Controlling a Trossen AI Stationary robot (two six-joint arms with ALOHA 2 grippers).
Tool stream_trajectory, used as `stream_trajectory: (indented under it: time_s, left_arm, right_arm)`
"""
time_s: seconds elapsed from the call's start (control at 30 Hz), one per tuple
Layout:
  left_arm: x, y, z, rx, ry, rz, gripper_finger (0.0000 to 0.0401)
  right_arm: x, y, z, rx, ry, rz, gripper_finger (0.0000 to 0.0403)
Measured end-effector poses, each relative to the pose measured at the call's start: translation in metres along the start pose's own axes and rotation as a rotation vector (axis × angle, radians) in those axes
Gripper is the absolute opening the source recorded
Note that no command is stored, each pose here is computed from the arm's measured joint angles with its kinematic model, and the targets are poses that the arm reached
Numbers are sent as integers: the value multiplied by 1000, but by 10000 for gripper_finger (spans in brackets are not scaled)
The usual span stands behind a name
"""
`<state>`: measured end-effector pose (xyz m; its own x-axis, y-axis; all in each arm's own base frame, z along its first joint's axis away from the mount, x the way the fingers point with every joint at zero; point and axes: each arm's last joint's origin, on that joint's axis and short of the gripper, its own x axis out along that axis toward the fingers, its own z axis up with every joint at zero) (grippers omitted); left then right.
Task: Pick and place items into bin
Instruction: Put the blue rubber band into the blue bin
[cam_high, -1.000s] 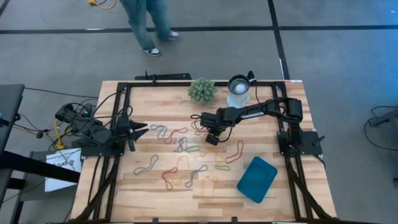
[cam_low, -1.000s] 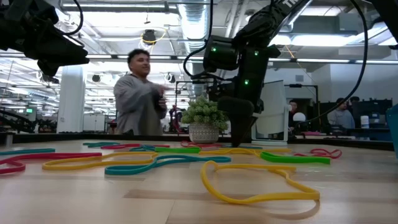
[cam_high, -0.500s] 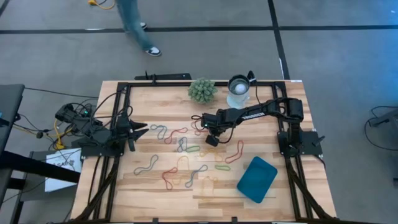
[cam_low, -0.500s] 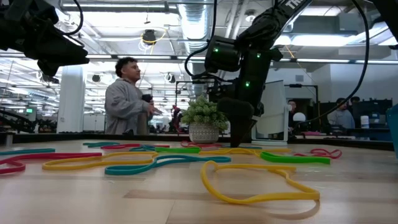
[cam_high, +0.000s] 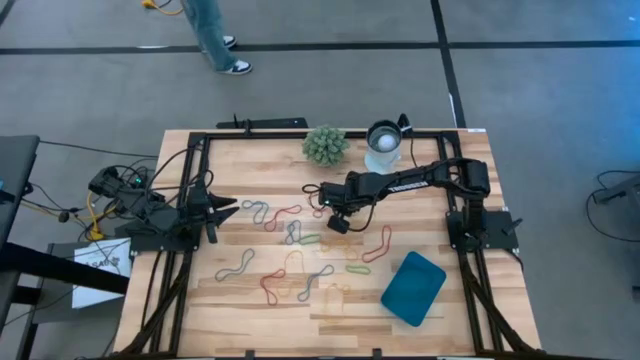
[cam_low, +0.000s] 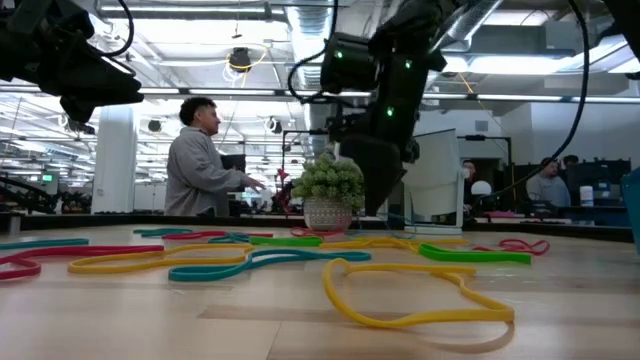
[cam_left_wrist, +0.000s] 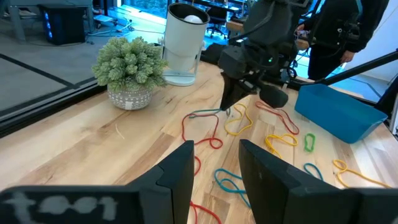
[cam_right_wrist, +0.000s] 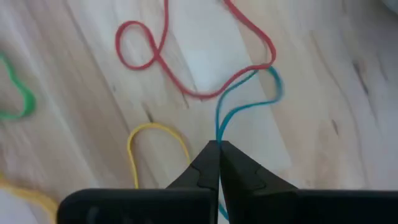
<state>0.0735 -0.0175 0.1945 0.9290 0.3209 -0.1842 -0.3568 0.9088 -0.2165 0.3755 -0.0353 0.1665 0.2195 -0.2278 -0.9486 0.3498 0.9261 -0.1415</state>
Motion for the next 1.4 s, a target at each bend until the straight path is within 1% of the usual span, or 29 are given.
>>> stream_trajectory:
  time_s: [0.13,0.3,0.4,0.5,0.63,0.73,0.87,1.0,1.1,1.2,1.4]
  left_arm:
    - [0,0,0,0,0,0,116]
    - [0,0,0,0,0,0,116]
    - [0,0,0,-6,0,1,116]
    - [0,0,0,-7,0,1,116]
    - [0,0,0,-10,-1,2,116]
    - [0,0,0,-11,-1,2,116]
    - [0,0,0,-11,-1,2,116]
    - [0,0,0,-11,-1,3,116]
    - [0,0,0,-11,-2,4,116]
    - [0,0,0,-8,1,5,116]
    - [0,1,-2,10,17,9,116]
  right_arm:
    - [-20,9,9,-25,0,6,1]
    - [-42,22,13,-66,17,13,0]
    - [-57,30,9,-58,72,1,0]
    - [-72,39,2,-55,143,-19,0]
    - [-90,56,-15,-60,250,-49,0]
    - [-103,72,-31,-65,347,-31,0]
    - [-112,96,-48,-80,372,-18,0]
    - [-123,111,-66,-33,416,-37,0]
    - [-134,120,-81,28,452,-68,0]
    - [-153,130,-95,68,430,-21,0]
    - [-187,139,-128,225,380,-20,0]
